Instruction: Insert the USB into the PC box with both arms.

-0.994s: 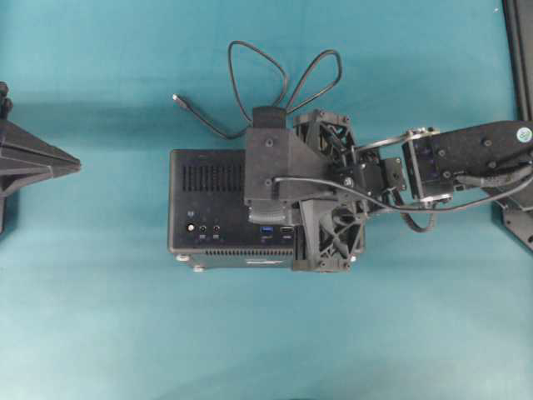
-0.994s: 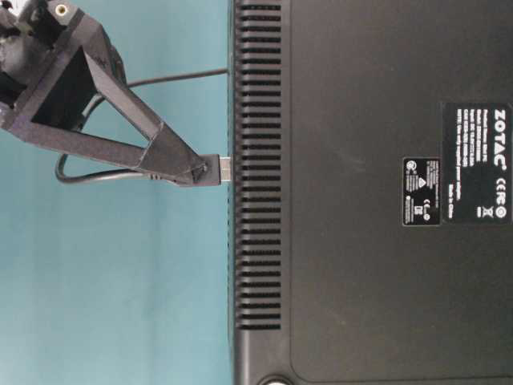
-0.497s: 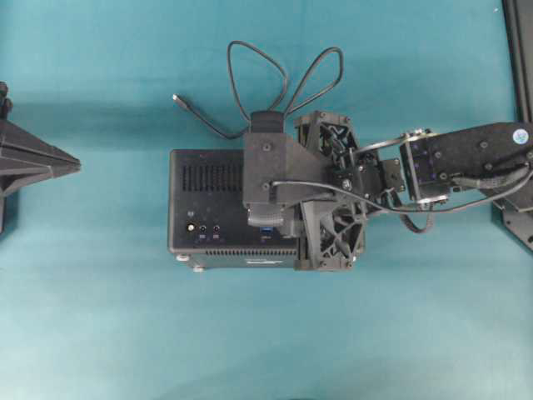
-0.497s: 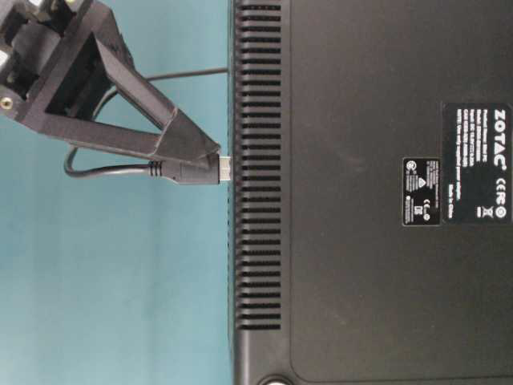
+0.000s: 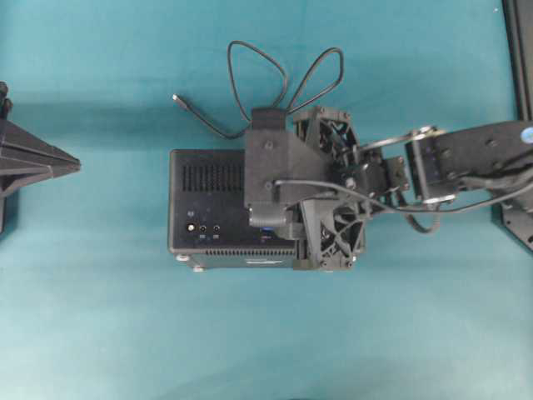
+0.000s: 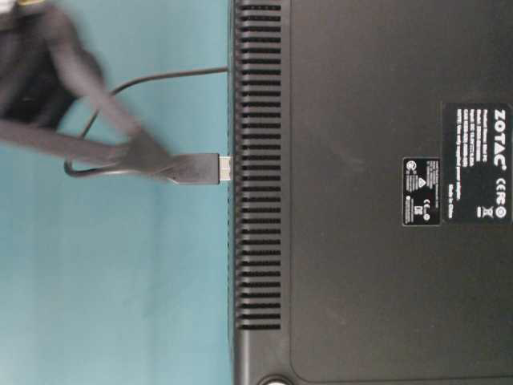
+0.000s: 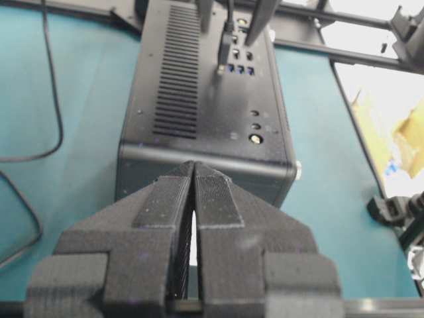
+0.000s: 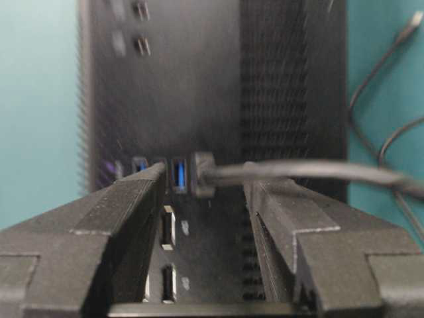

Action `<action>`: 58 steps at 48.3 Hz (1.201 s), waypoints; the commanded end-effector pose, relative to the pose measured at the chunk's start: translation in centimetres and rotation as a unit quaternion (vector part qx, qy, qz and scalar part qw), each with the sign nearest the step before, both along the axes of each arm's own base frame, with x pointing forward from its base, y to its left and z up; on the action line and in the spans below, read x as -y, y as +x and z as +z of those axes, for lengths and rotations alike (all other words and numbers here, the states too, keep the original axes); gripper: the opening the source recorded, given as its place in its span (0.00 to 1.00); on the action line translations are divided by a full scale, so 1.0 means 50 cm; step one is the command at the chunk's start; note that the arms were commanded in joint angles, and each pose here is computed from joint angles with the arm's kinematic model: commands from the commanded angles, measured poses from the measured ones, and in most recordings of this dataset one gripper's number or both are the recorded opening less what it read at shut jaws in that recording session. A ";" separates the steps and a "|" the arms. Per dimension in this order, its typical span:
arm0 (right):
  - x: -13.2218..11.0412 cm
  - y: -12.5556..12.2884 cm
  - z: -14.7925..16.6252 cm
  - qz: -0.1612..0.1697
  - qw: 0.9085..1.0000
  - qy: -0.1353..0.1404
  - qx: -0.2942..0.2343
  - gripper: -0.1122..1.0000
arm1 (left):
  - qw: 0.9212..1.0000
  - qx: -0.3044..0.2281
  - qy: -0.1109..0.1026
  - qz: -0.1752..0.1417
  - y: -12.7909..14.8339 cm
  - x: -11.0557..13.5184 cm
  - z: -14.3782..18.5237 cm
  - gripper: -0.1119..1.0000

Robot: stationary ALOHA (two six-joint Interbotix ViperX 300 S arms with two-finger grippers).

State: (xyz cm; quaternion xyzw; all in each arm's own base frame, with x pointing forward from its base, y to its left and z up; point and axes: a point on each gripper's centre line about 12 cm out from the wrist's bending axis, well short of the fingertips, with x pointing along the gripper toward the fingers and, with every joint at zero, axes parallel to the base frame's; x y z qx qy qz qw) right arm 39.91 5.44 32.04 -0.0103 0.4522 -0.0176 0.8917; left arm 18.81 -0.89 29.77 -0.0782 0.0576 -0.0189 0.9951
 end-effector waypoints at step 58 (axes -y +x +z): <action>-0.002 -0.007 0.022 -0.004 1.000 0.013 0.018 0.19 | 1.000 0.029 -0.003 -0.001 -0.004 0.000 0.021 0.10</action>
